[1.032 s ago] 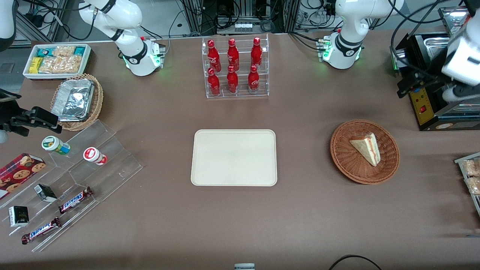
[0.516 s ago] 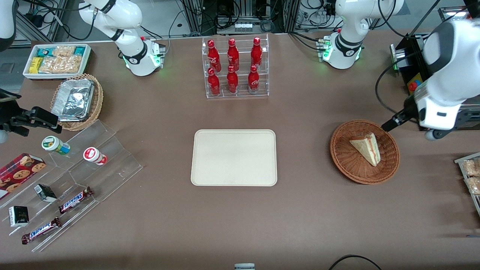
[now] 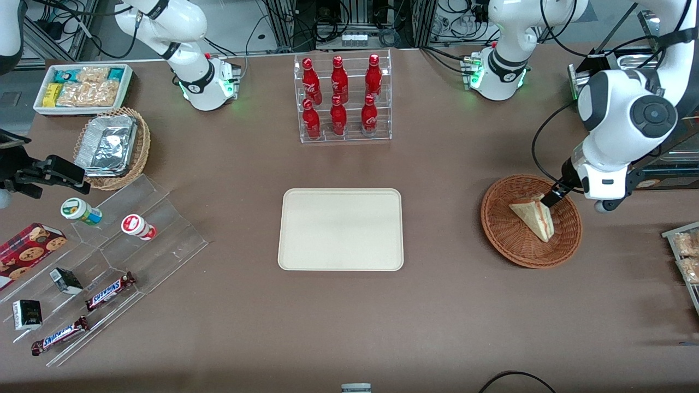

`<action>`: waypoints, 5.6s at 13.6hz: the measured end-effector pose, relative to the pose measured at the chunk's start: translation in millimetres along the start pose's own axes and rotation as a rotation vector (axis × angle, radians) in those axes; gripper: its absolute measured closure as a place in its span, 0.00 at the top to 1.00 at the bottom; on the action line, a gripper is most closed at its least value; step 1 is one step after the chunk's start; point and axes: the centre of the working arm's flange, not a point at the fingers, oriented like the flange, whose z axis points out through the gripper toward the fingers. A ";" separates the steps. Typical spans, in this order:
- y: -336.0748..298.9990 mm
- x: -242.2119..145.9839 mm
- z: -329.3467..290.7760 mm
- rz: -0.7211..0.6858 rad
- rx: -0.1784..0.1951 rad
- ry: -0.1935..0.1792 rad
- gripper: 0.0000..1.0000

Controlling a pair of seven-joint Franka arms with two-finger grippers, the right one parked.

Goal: Place sandwich from basket to tray

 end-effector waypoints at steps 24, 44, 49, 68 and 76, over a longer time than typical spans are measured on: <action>-19.6 -29.8 112.0 -0.055 -0.084 0.079 0.31; 287.7 -319.6 -26.6 0.444 -0.064 0.152 0.14; 336.6 -362.8 50.6 0.521 -0.056 0.151 0.14; 342.7 -320.7 -31.0 0.391 -0.027 0.247 1.00; 189.9 -163.2 -243.8 0.349 -0.006 0.135 1.00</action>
